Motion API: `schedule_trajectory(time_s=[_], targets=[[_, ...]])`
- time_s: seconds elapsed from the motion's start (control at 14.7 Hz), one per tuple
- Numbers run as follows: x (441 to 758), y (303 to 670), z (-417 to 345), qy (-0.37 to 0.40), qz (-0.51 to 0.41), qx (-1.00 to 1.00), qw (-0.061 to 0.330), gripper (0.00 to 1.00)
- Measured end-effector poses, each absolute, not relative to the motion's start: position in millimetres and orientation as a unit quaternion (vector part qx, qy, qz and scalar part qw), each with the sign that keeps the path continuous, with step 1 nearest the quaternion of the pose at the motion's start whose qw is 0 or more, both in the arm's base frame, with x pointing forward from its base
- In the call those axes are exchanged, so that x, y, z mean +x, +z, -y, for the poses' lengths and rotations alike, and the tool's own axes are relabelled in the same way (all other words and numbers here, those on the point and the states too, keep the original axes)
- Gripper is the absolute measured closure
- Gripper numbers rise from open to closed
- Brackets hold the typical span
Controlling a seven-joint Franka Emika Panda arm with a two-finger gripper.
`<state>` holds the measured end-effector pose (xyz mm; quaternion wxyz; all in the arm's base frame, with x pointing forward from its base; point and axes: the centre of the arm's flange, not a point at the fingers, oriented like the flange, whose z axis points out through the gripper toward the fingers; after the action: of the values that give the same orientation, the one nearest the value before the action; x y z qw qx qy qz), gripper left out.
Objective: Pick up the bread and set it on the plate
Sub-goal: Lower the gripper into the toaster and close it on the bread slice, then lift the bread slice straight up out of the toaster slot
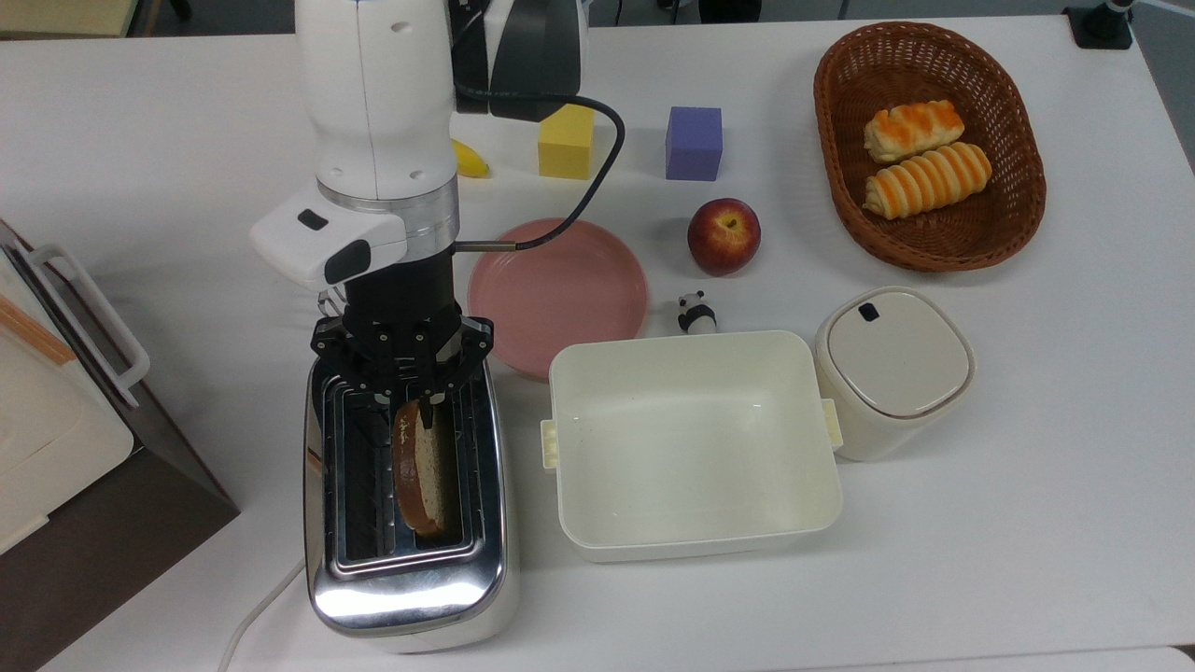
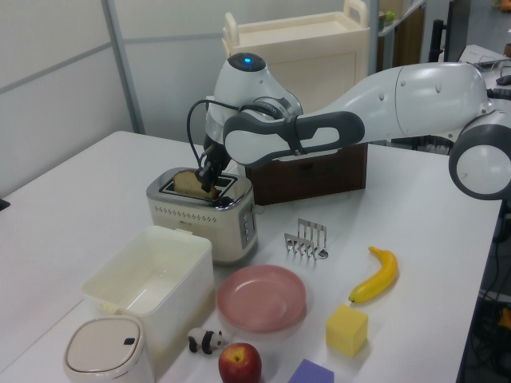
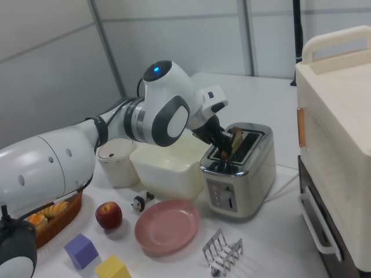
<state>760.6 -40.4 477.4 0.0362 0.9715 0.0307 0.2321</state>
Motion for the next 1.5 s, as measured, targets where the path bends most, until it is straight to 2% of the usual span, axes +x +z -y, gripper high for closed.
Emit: schedule_trajectory(time_s=[0.14, 0.95, 1.3, 1.5], targets=[[760.6, 477.4, 40.4, 0.232, -0.031, 0.971, 0.037, 0.89], [760.7, 488.7, 38.1, 0.241, -0.036, 0.969, 0.044, 0.91], [753.6, 528.2, 34.0, 0.268, -0.037, 0.962, 0.049, 0.91], [741.8, 571.0, 21.5, 0.295, -0.044, 0.953, 0.052, 0.91]])
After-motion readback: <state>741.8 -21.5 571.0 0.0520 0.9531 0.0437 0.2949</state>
